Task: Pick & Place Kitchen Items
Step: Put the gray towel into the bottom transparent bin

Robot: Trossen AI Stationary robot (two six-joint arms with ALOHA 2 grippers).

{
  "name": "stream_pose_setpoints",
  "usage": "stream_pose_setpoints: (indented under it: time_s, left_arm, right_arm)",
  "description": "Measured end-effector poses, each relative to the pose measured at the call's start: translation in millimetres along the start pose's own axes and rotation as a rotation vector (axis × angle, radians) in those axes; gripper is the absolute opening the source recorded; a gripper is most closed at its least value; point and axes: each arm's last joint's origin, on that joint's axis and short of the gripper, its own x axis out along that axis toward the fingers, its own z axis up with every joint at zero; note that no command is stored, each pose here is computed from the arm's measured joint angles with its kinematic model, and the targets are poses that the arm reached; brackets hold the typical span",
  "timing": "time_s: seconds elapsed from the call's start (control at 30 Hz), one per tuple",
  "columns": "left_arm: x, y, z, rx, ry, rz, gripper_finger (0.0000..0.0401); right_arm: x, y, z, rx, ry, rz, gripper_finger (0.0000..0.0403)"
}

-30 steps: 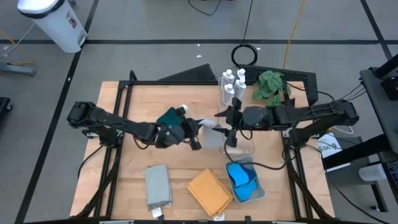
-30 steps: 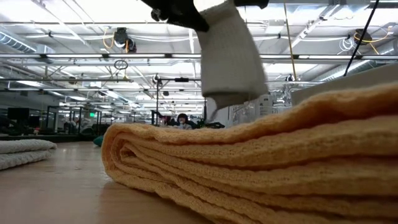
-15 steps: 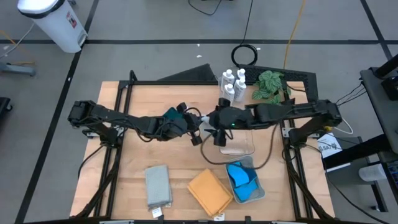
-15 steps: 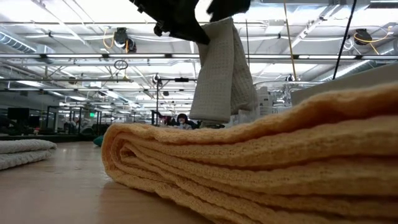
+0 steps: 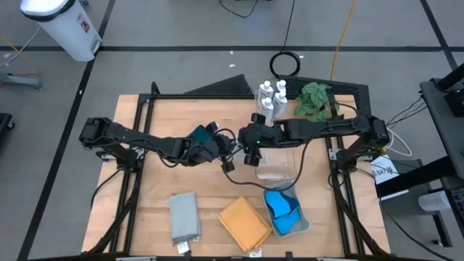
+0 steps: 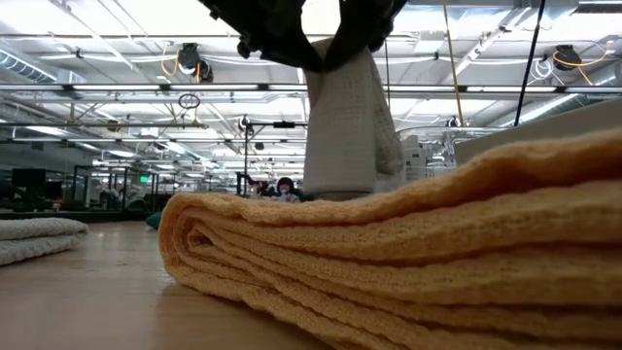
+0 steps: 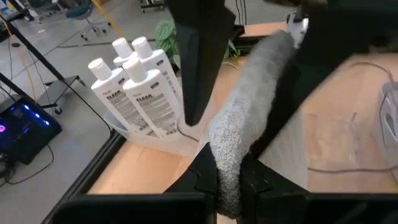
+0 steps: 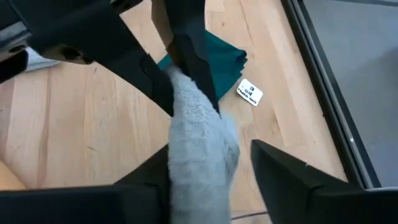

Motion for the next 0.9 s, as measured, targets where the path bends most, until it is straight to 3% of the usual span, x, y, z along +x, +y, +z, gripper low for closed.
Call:
stream_pose_setpoints:
  time_s: [0.17, 0.3, 0.47, 0.63, 0.77, 0.9]
  left_arm:
    - [0, -1, -1, -0.007, 0.006, -0.003, 0.0018]
    - [0, -2, -1, -0.042, 0.005, -0.048, 0.0056]
    - [-1, -5, 1, -0.057, -0.005, -0.135, 0.0142]
    - [-16, 1, 10, -0.058, -0.032, -0.154, 0.0223]
    - [-40, 9, 19, -0.061, -0.054, -0.208, 0.0265]
    - [-62, 16, 28, -0.085, -0.091, -0.272, 0.0289]
  right_arm:
    - [0, 0, -3, -0.056, 0.035, 0.003, 0.008]
    - [0, 1, -5, -0.108, 0.046, 0.007, 0.0011]
    - [-18, 3, -2, -0.157, -0.002, 0.02, 0.0007]
    - [-56, 0, 0, -0.173, -0.097, 0.032, 0.0004]
    - [-95, -10, -5, -0.17, -0.159, 0.038, 0.0003]
    - [-123, -20, -18, -0.244, -0.175, 0.058, 0.0002]
